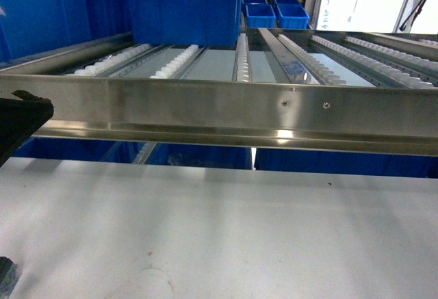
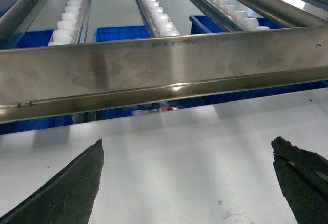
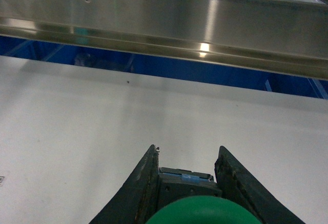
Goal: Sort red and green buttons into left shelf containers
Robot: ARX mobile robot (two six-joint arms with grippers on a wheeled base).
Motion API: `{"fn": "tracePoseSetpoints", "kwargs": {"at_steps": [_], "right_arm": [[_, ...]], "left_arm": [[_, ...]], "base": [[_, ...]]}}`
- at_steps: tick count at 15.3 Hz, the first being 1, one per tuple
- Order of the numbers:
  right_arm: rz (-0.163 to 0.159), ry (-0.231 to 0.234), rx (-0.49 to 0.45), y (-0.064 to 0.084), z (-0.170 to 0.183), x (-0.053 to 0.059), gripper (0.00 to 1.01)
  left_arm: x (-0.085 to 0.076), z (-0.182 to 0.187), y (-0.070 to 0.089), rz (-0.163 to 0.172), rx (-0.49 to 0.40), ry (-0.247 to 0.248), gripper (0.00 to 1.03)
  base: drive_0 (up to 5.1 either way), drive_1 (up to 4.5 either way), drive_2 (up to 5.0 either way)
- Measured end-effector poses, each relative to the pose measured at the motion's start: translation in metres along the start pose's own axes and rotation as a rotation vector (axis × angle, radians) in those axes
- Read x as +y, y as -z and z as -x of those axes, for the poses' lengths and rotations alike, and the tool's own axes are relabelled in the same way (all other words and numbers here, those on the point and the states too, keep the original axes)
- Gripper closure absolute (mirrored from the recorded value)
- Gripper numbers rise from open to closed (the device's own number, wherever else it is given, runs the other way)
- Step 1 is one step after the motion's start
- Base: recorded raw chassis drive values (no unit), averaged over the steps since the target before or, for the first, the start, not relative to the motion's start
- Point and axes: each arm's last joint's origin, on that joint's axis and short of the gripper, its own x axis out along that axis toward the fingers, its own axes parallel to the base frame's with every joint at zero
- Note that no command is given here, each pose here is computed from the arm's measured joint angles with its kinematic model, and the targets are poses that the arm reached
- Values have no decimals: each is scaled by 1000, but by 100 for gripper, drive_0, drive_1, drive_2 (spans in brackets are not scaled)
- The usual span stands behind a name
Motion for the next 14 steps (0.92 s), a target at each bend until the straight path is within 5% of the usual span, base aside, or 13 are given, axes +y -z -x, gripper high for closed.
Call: {"fn": "tracePoseSetpoints", "kwargs": {"at_steps": [4,7,14], "right_arm": [[3,1,6,1,0,0,72],[3,0,7,1,0,0,72],[3,0,7,1,0,0,72]], "left_arm": [[0,0,0,0,0,0,5],[1,-1,6,-1,36,-96,5],[22,-19,63,23,234,-285,5]], "base": [[0,0,0],[0,0,0],[0,0,0]]}}
